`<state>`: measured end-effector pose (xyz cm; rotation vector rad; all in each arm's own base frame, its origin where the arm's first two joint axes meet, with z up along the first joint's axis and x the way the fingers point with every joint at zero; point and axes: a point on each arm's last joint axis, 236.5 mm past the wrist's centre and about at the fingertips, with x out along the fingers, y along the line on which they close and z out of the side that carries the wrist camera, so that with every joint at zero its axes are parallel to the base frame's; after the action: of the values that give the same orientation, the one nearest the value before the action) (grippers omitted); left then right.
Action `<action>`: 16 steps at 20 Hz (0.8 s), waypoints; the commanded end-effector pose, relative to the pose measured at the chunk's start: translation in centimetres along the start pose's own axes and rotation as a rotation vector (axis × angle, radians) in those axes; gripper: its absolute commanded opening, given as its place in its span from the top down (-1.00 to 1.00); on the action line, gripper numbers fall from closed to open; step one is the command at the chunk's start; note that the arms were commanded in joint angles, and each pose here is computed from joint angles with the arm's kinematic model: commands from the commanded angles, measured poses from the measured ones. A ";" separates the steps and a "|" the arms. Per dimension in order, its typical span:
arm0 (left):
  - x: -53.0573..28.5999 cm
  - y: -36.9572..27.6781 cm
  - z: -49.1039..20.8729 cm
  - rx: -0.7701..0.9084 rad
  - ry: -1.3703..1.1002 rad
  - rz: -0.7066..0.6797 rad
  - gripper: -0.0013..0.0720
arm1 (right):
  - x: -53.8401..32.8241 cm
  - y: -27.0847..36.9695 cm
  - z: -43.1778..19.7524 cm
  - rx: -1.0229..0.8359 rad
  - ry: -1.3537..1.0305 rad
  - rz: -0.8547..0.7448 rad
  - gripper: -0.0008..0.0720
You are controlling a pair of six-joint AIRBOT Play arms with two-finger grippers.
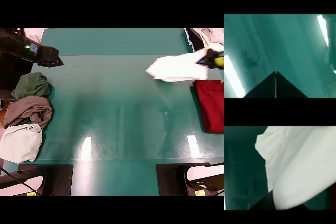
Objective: Fold the shirts.
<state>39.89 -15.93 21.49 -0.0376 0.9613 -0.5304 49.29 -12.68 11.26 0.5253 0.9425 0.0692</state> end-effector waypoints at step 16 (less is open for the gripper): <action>0.8 -2.8 -0.1 0.072 0.005 -0.022 0.90 | -16.1 -7.6 1.3 0.133 -0.254 -0.247 0.94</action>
<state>38.94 -18.91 21.63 0.0039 0.9488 -0.5901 41.79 -23.99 20.10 0.5337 0.7202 -0.2247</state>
